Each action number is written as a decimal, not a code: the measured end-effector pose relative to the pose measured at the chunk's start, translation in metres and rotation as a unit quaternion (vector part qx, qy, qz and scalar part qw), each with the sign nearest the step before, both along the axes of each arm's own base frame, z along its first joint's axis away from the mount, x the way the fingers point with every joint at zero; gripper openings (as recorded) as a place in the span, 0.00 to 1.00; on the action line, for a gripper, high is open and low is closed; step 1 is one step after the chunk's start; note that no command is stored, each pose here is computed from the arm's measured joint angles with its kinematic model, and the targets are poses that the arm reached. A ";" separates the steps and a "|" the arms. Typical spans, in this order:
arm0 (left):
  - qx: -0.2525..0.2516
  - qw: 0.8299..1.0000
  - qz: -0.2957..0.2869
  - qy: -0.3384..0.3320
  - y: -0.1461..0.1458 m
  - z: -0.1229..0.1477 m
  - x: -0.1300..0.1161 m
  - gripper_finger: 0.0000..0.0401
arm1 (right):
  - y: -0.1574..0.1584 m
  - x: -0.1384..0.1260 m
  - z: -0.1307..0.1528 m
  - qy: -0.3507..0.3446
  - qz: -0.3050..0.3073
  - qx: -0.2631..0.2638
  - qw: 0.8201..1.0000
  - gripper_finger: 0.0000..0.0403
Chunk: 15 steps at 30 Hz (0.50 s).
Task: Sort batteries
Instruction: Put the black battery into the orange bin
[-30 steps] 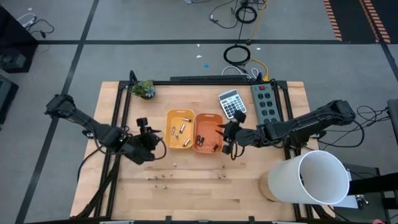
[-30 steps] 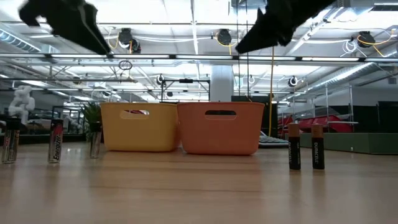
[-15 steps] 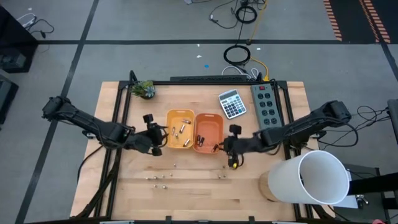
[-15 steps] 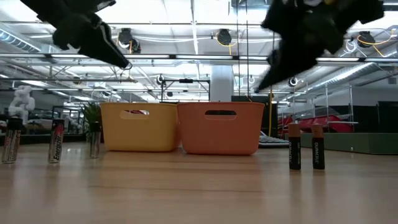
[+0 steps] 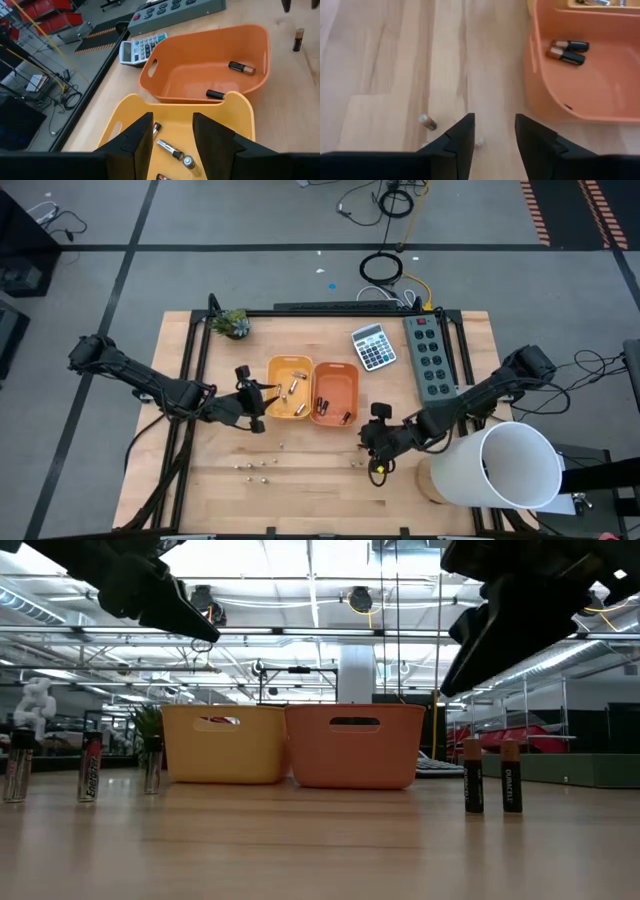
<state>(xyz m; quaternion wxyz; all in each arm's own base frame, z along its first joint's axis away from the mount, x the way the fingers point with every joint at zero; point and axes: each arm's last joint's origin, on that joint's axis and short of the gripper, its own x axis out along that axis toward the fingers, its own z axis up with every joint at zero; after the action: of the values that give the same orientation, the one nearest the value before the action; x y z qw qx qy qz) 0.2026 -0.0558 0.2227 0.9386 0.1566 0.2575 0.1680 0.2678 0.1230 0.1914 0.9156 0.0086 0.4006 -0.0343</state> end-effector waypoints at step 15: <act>0.002 1.000 -0.001 0.003 0.000 0.000 0.000 0.37 | 0.007 0.010 -0.035 0.057 0.046 -0.011 0.997 0.35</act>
<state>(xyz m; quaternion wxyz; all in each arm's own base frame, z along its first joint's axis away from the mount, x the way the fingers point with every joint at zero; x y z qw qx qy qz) 0.2024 -0.0557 0.2224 0.9377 0.1591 0.2595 0.1676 0.2781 0.1296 0.1569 0.8917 -0.0220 0.4520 0.0031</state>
